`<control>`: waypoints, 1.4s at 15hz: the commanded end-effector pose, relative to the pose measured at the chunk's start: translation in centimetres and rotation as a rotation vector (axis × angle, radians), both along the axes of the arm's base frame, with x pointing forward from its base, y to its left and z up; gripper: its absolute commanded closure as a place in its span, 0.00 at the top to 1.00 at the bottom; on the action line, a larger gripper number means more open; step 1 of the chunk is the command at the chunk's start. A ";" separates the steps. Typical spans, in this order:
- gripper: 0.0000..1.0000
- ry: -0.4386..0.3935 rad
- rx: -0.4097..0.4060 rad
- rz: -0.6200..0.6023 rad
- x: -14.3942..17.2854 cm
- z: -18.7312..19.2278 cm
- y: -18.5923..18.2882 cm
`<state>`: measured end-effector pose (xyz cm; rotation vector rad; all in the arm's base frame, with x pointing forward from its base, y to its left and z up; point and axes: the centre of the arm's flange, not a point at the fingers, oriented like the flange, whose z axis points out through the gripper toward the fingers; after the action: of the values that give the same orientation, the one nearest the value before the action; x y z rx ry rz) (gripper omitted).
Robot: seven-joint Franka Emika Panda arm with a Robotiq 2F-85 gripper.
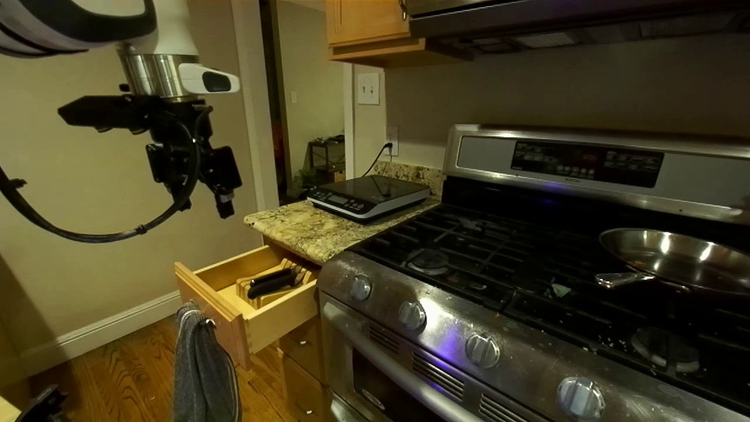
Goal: Close the drawer on the left
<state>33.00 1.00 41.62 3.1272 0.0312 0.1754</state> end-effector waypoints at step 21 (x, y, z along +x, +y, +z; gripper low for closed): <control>1.00 0.051 -0.117 0.194 0.9 -5.5 11.7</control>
<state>32.97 10.18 38.29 3.0137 0.3776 0.0982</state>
